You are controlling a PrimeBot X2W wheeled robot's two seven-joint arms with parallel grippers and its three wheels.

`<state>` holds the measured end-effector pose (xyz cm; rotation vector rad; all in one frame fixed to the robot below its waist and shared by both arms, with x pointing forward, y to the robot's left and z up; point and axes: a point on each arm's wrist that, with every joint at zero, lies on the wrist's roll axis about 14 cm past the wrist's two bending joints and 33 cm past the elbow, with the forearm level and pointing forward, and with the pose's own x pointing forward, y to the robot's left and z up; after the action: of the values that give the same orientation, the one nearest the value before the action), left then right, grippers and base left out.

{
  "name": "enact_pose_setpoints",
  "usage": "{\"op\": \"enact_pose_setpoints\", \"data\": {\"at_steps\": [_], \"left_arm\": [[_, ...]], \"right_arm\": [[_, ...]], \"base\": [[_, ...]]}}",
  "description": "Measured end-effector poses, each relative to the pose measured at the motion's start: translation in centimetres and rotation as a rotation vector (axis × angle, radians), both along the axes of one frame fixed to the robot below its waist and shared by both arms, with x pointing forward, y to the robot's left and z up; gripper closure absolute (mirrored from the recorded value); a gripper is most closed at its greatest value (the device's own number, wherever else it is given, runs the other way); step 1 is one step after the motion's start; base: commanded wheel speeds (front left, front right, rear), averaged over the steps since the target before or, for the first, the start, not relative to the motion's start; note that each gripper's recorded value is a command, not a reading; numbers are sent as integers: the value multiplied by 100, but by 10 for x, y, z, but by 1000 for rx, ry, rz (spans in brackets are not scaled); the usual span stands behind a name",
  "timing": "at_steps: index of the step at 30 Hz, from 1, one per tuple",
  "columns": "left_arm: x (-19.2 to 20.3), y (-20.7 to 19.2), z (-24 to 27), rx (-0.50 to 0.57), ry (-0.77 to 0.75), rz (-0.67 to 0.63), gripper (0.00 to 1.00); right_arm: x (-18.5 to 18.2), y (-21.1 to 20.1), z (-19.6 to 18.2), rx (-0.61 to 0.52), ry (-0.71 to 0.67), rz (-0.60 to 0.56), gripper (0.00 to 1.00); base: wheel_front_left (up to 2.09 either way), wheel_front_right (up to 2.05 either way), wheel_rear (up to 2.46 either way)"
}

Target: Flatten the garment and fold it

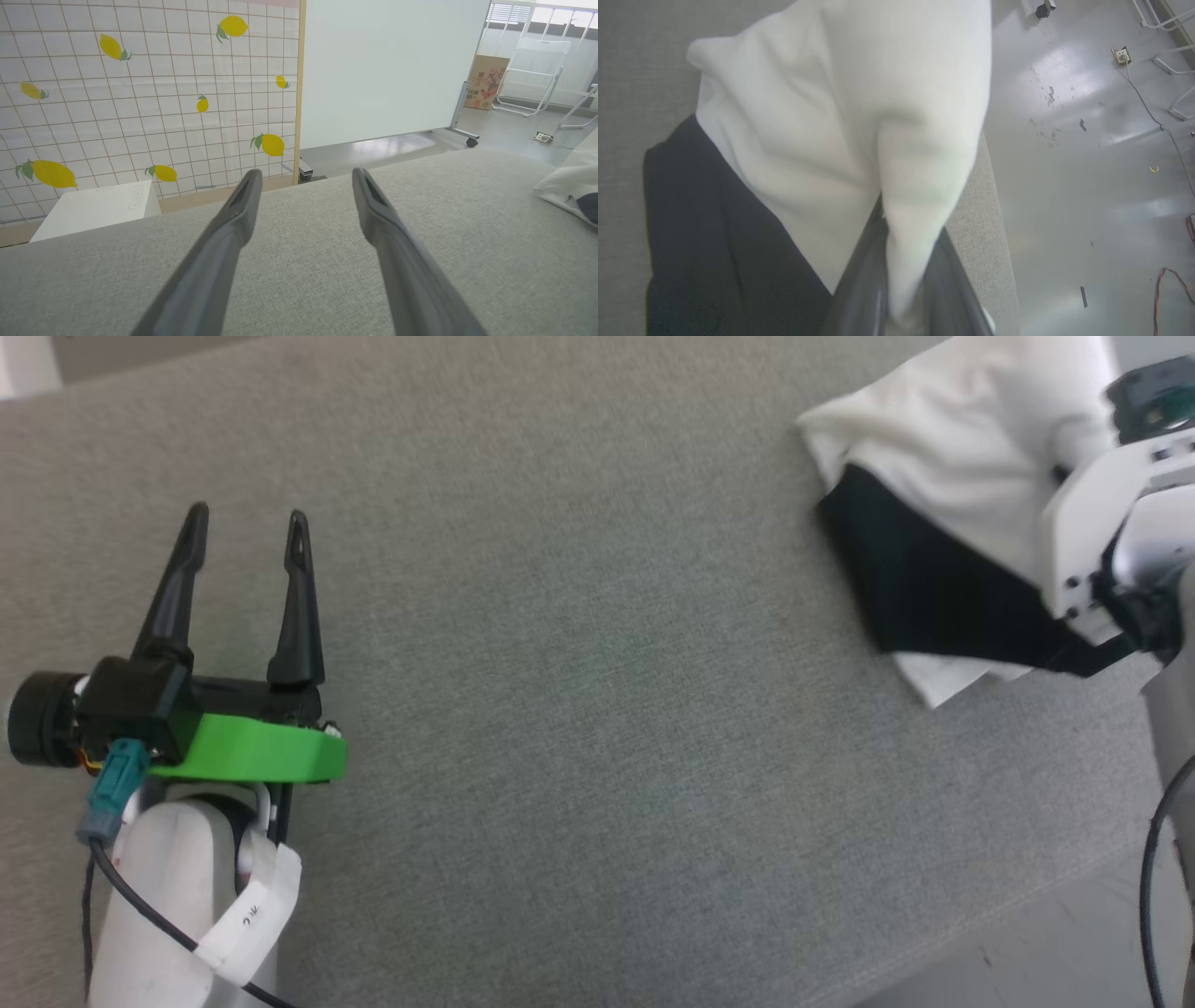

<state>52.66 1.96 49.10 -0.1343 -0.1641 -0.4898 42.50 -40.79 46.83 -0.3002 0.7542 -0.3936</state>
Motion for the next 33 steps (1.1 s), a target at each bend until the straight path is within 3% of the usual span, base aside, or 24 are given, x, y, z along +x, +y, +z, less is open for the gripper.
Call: {"op": "enact_pose_setpoints", "data": {"at_steps": [9,10,11,12,16,24,33], "left_arm": [[16,-6,-44,29,68,-31,0],[16,-3,-46,31,72,-26,0],[16,-1,-47,34,74,-20,0],[16,2,-48,37,75,-14,0],[14,10,-45,36,76,12,0],[-9,18,-28,-10,103,51,0],[-45,40,2,-42,107,118,0]], "right_arm": [[2,-59,-11,-171,31,-101,100],[3,-61,-13,-174,26,-107,85],[3,-62,-16,-164,26,-120,51],[3,-62,-20,-156,32,-130,0],[-4,-69,-18,-180,44,-148,0],[-33,-85,18,-180,-97,-212,0],[-15,-23,59,-80,-471,-8,0]], "base": [[0,0,0],[0,0,0],[0,0,0],[0,0,0],[0,0,0],[0,0,0],[0,0,0]]}}
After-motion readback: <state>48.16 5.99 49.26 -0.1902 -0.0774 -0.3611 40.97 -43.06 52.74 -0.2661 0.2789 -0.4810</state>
